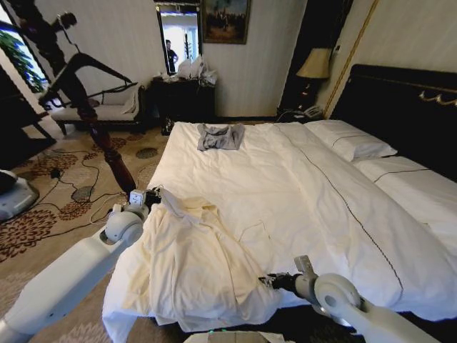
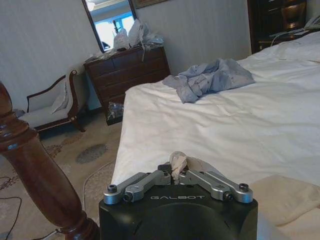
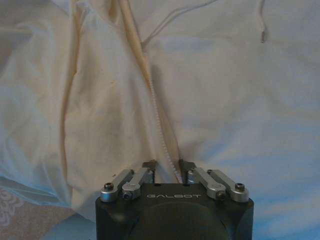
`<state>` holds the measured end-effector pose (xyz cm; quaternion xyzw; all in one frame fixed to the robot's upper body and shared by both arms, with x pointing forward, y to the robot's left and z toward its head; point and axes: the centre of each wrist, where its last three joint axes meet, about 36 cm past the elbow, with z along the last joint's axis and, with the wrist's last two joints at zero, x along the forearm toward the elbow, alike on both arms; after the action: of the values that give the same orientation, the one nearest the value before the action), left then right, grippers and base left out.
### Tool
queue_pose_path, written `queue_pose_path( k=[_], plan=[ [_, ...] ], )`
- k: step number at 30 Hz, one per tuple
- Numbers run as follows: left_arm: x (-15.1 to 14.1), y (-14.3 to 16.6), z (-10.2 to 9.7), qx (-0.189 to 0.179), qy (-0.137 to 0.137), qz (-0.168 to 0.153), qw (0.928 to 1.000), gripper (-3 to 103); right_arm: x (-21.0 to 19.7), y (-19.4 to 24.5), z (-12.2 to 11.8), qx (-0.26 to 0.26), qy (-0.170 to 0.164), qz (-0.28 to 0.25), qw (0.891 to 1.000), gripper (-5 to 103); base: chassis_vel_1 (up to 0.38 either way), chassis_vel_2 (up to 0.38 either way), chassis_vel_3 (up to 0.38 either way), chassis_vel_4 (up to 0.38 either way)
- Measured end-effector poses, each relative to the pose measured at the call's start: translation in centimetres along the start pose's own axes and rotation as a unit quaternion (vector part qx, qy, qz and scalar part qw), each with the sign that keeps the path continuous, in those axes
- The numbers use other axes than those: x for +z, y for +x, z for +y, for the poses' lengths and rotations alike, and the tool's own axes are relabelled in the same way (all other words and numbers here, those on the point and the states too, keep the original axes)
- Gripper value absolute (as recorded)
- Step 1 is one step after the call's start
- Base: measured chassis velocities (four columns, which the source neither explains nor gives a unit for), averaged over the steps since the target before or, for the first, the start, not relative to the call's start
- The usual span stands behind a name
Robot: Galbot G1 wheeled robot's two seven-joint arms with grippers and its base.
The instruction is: Pick up the clothes from the bed and hang them on the clothes hanger.
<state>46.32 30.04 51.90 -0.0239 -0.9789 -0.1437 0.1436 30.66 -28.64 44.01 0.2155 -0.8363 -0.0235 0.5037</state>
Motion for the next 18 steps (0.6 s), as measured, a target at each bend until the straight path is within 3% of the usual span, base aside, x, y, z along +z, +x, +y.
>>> queue_pose_path(
  k=[4, 6, 8, 18],
  plan=[
    [0.1, 0.0, 0.0, 0.0, 0.001, 0.001, 1.0, 2, 0.0, 0.2, 0.5, -0.006, 0.002, -0.002, 1.0, 9, 0.0, 0.0, 0.0, 0.0],
    [0.1, 0.0, 0.0, 0.0, 0.002, 0.001, 1.0, 2, 0.0, 0.3, 0.6, -0.008, 0.003, -0.003, 1.0, 9, 0.0, 0.0, 0.0, 0.0],
    [0.1, 0.0, 0.0, 0.0, 0.002, 0.001, 1.0, 2, 0.1, 0.4, 0.9, -0.01, 0.003, -0.004, 1.0, 1, 0.0, 0.0, 0.0, 0.0],
    [0.0, 0.0, 0.1, -0.002, 0.006, -0.001, 1.0, 2, -1.0, 1.3, 1.1, 0.002, 0.009, -0.026, 1.0, 0, 0.0, 0.0, 0.0, 0.0]
  ],
)
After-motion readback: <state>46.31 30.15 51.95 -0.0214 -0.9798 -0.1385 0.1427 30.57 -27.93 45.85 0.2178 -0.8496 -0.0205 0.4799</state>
